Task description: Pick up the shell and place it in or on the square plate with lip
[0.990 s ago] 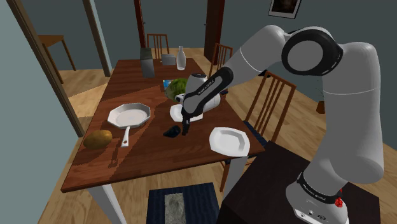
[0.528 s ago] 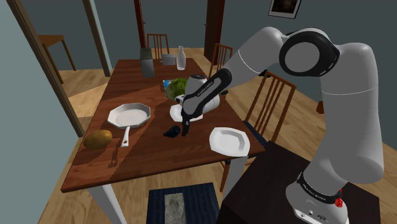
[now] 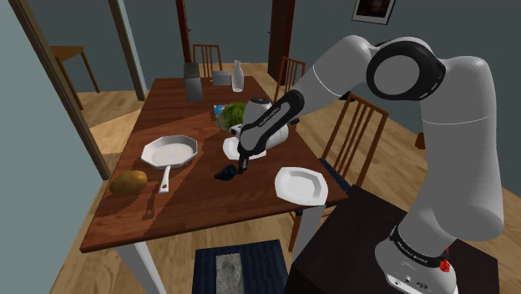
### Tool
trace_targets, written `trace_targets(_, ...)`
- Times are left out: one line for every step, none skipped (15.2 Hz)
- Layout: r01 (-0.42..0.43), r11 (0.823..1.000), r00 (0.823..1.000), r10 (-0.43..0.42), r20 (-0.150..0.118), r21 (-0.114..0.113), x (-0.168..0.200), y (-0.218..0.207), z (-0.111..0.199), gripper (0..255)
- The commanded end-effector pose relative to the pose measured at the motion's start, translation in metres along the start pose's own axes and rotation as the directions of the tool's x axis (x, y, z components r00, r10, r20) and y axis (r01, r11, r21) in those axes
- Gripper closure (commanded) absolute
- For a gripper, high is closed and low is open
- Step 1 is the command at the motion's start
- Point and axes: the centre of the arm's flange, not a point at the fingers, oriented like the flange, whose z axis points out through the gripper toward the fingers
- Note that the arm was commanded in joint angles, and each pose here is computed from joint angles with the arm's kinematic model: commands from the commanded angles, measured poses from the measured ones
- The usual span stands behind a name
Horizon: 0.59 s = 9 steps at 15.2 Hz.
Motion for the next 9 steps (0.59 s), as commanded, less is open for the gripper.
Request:
trace_targets(0.0, 1.0, 1.0, 0.0, 0.0, 0.0, 0.0, 0.0, 0.0, 255)
trace_targets(0.0, 1.0, 1.0, 0.0, 0.0, 0.0, 0.0, 0.0, 0.0, 255)
trace_targets(0.0, 1.0, 1.0, 0.0, 0.0, 0.0, 0.0, 0.0, 0.0, 255)
trace_targets(0.0, 1.0, 1.0, 0.0, 0.0, 0.0, 0.0, 0.0, 0.0, 0)
trace_targets(0.055, 0.995, 0.998, -0.058, 0.034, 0.085, 0.016, 0.021, -0.001, 0)
trace_targets(0.106, 0.979, 0.991, -0.118, 0.062, 0.172, 0.034, 0.041, 0.001, 0)
trace_targets(0.153, 0.954, 0.98, -0.18, 0.085, 0.259, 0.052, 0.059, 0.005, 0)
trace_targets(0.195, 0.918, 0.965, -0.243, 0.102, 0.344, 0.072, 0.077, 0.012, 0)
trace_targets(0.231, 0.874, 0.945, -0.306, 0.113, 0.428, 0.092, 0.092, 0.02, 0)
